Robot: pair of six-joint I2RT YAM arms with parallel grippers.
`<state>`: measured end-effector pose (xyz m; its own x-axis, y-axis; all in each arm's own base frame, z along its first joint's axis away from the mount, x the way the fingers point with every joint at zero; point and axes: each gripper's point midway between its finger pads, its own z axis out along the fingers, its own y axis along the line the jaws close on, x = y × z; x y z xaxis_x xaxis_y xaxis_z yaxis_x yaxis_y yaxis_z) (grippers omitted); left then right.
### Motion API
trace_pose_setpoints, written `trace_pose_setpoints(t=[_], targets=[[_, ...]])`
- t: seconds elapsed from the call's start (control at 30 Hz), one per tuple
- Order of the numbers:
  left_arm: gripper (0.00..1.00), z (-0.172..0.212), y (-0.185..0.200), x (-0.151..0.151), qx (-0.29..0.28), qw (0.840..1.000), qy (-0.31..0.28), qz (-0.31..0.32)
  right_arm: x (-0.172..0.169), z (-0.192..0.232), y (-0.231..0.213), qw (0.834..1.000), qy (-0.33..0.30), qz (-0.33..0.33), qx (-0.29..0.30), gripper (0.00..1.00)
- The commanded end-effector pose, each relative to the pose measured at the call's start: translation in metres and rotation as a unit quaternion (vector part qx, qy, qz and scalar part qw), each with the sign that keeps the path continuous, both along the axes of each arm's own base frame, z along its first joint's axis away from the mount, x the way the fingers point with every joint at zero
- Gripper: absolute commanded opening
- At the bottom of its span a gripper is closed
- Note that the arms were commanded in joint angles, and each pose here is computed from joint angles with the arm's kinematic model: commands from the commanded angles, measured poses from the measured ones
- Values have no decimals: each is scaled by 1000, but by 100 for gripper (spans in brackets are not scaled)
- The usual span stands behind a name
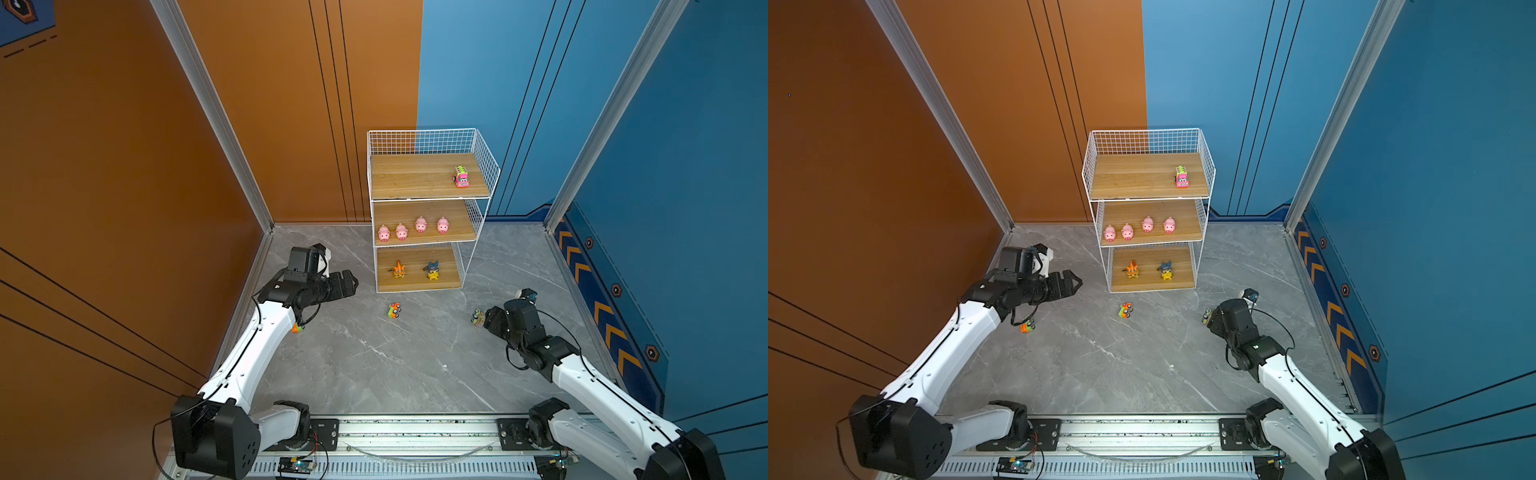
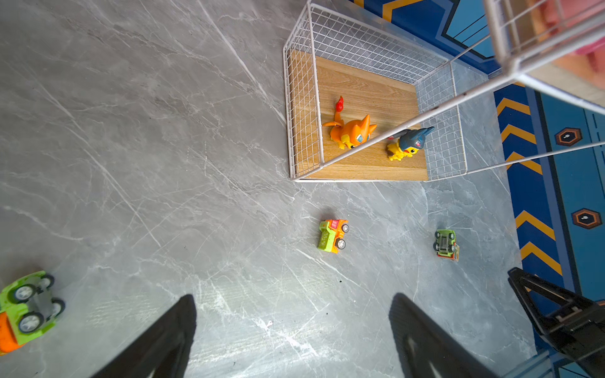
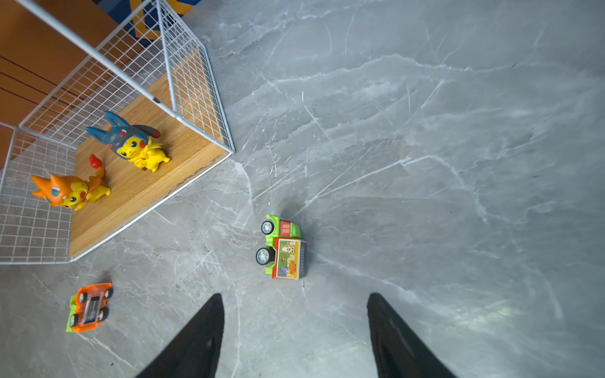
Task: Place and organize the plastic toys onto the shelf
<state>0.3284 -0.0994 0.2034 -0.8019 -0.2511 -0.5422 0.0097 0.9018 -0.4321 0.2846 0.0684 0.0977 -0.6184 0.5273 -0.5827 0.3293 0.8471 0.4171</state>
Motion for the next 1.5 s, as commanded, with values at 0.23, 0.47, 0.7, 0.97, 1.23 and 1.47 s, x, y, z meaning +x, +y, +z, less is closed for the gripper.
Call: trace_pose_setpoints(t=[0.23, 0.47, 0.7, 0.97, 1.23, 1.47], targets=[[93, -4, -4, -4, 2, 1000, 0, -17, 38, -25, 27, 995, 28, 16, 98, 68], [93, -2, -6, -4, -3, 1000, 1, -20, 47, -48, 29, 995, 57, 24, 82, 67], [94, -1, -6, -4, -4, 1000, -2, -20, 48, -56, 35, 995, 85, 47, 8, 59], [94, 1, -5, -4, -6, 1000, -4, -20, 42, -56, 45, 982, 120, 93, -116, 44], [94, 2, -5, -5, -7, 1000, -6, -19, 37, -47, 70, 962, 109, 153, -200, 41], [94, 1, -5, -5, -7, 1000, -4, -19, 36, -30, 102, 948, 76, 208, -227, 43]])
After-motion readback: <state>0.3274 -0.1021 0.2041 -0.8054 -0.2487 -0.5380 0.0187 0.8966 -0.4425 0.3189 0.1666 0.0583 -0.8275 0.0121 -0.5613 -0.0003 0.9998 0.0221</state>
